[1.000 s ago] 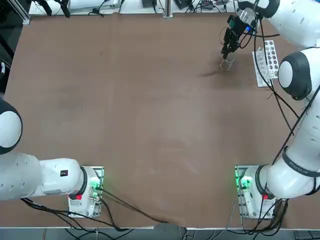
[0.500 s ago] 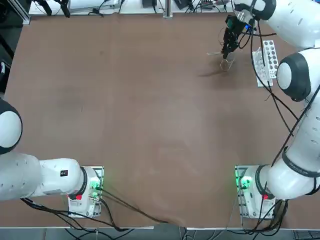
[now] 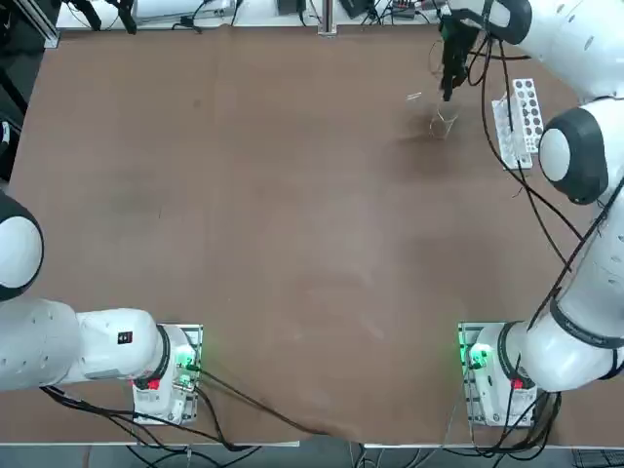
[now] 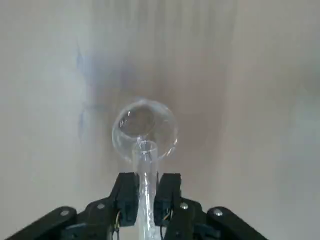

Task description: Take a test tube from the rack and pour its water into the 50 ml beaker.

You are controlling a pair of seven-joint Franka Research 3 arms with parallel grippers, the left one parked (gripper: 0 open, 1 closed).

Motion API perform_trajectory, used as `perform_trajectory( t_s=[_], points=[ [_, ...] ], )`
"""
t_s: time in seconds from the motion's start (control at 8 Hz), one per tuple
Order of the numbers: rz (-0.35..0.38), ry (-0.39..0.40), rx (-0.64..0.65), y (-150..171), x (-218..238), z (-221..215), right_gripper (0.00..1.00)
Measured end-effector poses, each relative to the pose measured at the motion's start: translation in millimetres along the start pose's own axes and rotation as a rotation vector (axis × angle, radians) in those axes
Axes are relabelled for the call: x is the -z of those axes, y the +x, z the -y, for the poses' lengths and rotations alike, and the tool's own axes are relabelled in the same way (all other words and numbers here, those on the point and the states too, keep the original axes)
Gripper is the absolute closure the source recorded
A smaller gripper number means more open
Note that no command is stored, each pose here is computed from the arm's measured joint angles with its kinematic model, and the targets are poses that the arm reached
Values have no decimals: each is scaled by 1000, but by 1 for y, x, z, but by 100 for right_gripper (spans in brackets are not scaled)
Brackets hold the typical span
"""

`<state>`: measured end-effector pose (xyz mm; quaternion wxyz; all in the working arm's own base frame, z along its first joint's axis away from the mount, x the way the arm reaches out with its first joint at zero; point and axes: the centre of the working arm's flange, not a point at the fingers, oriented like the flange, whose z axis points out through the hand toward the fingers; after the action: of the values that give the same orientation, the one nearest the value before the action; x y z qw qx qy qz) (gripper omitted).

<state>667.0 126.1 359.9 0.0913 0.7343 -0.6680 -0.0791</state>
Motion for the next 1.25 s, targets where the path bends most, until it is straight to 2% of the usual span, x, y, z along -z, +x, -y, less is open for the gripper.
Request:
perform_trajectory(
  t_s=[0.12,0.38,0.75,1.25],
  points=[
    [-93,-27,-10,2,20,-11,79],
    [-327,-74,-53,12,47,-28,79],
    [-671,-116,-167,34,48,-35,79],
    [-986,-91,-337,86,32,-21,79]
  ],
)
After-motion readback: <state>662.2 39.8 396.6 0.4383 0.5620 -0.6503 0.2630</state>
